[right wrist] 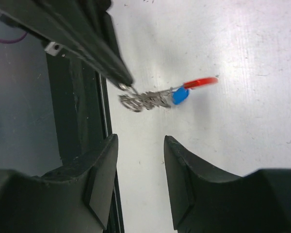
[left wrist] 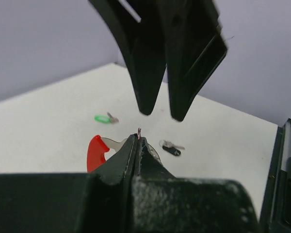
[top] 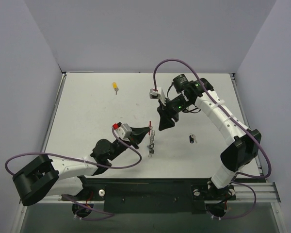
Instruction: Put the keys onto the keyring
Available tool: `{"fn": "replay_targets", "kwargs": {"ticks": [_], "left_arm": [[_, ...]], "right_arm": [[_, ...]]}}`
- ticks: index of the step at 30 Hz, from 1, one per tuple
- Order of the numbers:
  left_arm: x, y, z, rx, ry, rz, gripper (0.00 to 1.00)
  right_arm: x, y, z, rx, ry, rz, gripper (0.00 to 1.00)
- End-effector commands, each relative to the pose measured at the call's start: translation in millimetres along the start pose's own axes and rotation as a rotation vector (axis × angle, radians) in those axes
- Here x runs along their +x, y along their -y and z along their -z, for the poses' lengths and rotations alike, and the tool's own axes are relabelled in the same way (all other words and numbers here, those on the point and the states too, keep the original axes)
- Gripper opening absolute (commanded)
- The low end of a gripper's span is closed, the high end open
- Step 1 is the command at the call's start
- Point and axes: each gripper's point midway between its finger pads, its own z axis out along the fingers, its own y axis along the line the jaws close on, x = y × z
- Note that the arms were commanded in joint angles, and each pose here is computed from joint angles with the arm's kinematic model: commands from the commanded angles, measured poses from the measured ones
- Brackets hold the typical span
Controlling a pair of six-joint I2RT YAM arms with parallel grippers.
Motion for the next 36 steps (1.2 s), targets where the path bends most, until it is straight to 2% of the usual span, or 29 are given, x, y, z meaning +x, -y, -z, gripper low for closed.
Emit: {"fn": "replay_targets", "kwargs": {"ticks": [1, 2, 4, 5, 6, 11, 13, 15, 16, 21, 28, 31, 36], "left_arm": [[-61.3, 0.7, -12.3, 0.019, 0.189, -0.272, 0.00], [-65.5, -0.8, -12.0, 0.024, 0.214, -0.279, 0.00], [-95.0, 6.8, -14.1, 0.068, 0.356, -0.255, 0.00], [-93.1, 6.7, -17.2, 0.078, 0.366, -0.234, 0.00], [-111.0, 12.2, -16.0, 0.103, 0.443, -0.218, 0.00], [-141.4, 32.6, -20.3, 0.213, 0.513, -0.213, 0.00], [-155.0, 42.1, -18.2, 0.274, 0.529, -0.214, 0.00], [-163.0, 51.7, -13.5, 0.345, 0.524, -0.221, 0.00], [-166.7, 60.1, -9.6, 0.398, 0.511, -0.217, 0.00], [-165.6, 73.9, 4.4, 0.532, 0.418, -0.258, 0.00], [-162.8, 94.5, 9.9, 0.683, 0.314, -0.197, 0.00], [-159.8, 100.6, 12.4, 0.728, 0.295, -0.170, 0.00], [-153.5, 103.5, 15.4, 0.756, 0.263, -0.111, 0.00]], "right_arm": [[-16.7, 1.7, 15.3, 0.033, 0.068, -0.018, 0.39], [-16.6, 2.7, 14.7, 0.035, 0.068, -0.023, 0.39], [-20.5, 2.0, 16.5, 0.038, 0.080, -0.020, 0.38], [-23.6, 0.2, 19.5, 0.043, 0.088, -0.016, 0.38], [-28.7, -2.4, 25.0, 0.050, 0.105, -0.001, 0.38], [-42.1, -26.4, 52.9, 0.044, 0.200, 0.140, 0.40], [-33.4, -33.3, 58.7, 0.052, 0.173, 0.242, 0.47], [-26.1, -45.9, 68.9, 0.023, 0.132, 0.406, 0.53], [-16.5, -54.7, 70.7, -0.018, 0.097, 0.434, 0.55], [-19.3, -72.8, 87.6, -0.013, 0.080, 0.529, 0.57], [-9.4, -96.5, 80.4, -0.089, -0.051, 0.745, 0.61], [-13.2, -104.6, 74.2, -0.114, -0.069, 0.782, 0.61], [-15.0, -117.5, 64.0, -0.191, -0.008, 0.749, 0.60]]}}
